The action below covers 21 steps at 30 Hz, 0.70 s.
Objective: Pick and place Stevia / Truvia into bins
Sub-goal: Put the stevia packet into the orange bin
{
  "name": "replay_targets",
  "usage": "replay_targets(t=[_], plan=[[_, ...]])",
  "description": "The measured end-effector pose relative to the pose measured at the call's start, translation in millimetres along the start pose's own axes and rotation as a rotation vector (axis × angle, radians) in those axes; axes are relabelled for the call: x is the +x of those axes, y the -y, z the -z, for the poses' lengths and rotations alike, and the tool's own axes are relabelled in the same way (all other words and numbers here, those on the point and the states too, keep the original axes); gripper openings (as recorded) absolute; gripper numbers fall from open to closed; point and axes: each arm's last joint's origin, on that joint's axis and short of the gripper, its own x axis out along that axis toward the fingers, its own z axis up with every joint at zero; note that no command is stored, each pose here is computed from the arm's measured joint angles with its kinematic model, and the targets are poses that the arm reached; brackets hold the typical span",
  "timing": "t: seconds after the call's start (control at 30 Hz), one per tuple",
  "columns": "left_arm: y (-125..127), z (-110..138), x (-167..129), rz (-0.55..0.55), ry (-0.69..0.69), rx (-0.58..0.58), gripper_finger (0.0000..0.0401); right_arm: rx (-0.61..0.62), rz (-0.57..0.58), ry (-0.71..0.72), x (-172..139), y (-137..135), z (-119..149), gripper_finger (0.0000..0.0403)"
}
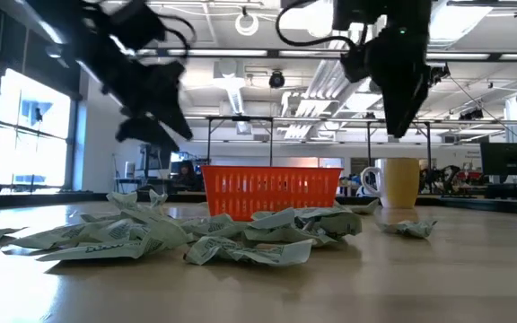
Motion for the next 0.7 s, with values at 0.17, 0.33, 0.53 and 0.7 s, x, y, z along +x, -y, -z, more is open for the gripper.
replay_targets(t=[0.17, 0.33, 0.53, 0.7], plan=[[-1, -26, 44, -0.09, -0.219, -0.033, 0.0246, 0.056, 0.016, 0.043, -4, 7, 9, 0.0291], [17, -39, 74, -0.088, -0.34, -0.002, 0.0257, 0.05, 0.036, 0.074, -4, 9, 9, 0.0291], [20, -28, 92, -0.262, -0.418, 0.073, 0.0275, 0.032, 0.039, 0.12, -5, 7, 5, 0.0291], [18, -24, 104, -0.252, -0.426, 0.077, 0.0252, 0.017, 0.046, 0.143, -5, 8, 3, 0.0291]])
